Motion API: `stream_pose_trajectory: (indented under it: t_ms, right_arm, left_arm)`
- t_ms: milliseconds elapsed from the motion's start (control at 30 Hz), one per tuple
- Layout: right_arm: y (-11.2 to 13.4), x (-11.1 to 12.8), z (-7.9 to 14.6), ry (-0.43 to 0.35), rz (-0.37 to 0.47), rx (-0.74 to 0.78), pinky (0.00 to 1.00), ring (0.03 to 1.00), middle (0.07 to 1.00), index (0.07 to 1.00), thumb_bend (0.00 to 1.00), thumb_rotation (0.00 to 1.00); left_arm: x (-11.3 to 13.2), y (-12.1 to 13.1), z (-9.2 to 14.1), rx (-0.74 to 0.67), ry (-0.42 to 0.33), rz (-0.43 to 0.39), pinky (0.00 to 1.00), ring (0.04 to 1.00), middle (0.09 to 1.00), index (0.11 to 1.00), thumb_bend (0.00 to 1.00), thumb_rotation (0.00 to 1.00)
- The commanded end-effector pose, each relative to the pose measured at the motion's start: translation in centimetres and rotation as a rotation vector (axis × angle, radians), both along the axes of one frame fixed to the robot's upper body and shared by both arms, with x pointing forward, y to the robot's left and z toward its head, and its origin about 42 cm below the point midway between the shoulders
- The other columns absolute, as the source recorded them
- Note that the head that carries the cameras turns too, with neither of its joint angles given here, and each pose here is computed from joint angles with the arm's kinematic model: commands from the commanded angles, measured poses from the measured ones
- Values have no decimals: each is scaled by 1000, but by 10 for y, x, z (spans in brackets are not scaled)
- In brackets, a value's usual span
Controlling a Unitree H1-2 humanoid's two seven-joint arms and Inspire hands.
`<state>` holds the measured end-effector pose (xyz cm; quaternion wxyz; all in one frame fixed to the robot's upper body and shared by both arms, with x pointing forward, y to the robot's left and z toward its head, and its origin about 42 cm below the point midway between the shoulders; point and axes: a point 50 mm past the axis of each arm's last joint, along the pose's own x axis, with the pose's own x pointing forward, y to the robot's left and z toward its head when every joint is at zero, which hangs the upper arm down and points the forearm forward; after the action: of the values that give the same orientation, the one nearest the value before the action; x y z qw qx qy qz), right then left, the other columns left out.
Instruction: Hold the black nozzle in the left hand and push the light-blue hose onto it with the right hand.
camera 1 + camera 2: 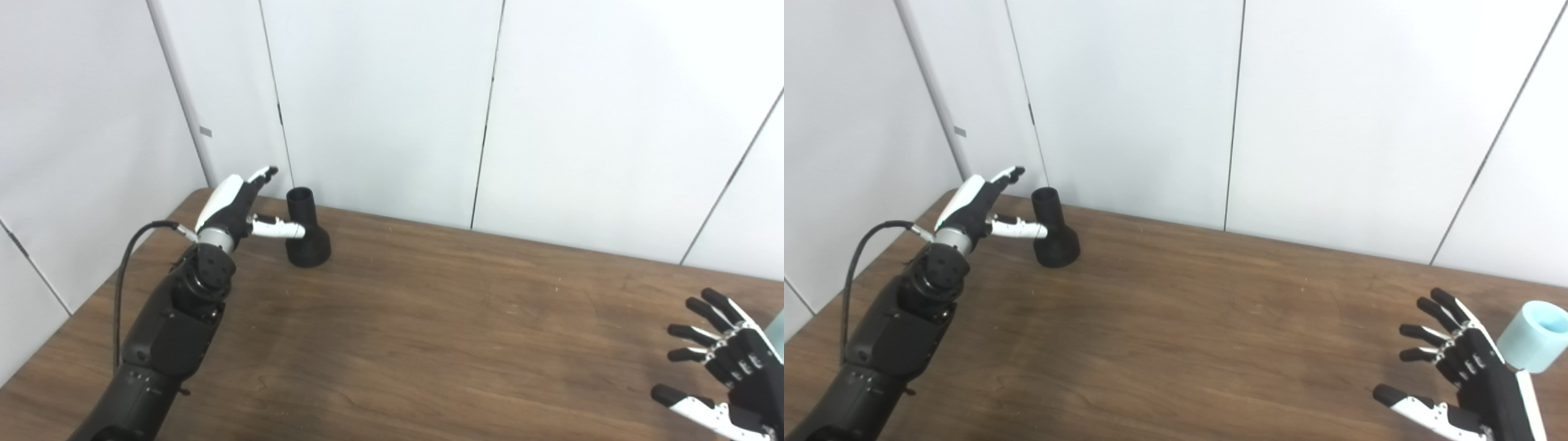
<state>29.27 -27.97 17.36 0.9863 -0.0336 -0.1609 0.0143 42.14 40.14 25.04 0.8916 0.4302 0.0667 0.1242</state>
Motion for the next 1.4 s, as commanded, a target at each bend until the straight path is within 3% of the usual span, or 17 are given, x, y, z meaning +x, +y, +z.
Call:
stream_pose_trajectory:
  t_ms: [0,267,600,1367]
  right_arm:
    - [-2,1,19,-74,6,-2,529,682,827,853,790,107]
    - [-1,-1,20,-68,5,2,531,684,829,854,784,104]
    - [1,-3,21,-60,3,2,521,677,829,852,784,107]
    - [1,-10,27,-53,-9,-9,507,659,820,850,786,99]
  left_arm:
    - [8,6,31,59,-80,1,1000,1000,952,931,985,276]
    - [15,1,19,41,-33,-8,1000,1000,953,926,983,260]
    - [23,1,-1,116,17,-2,1000,984,935,904,996,277]
    - [33,-13,-17,121,24,-49,1000,951,858,839,990,260]
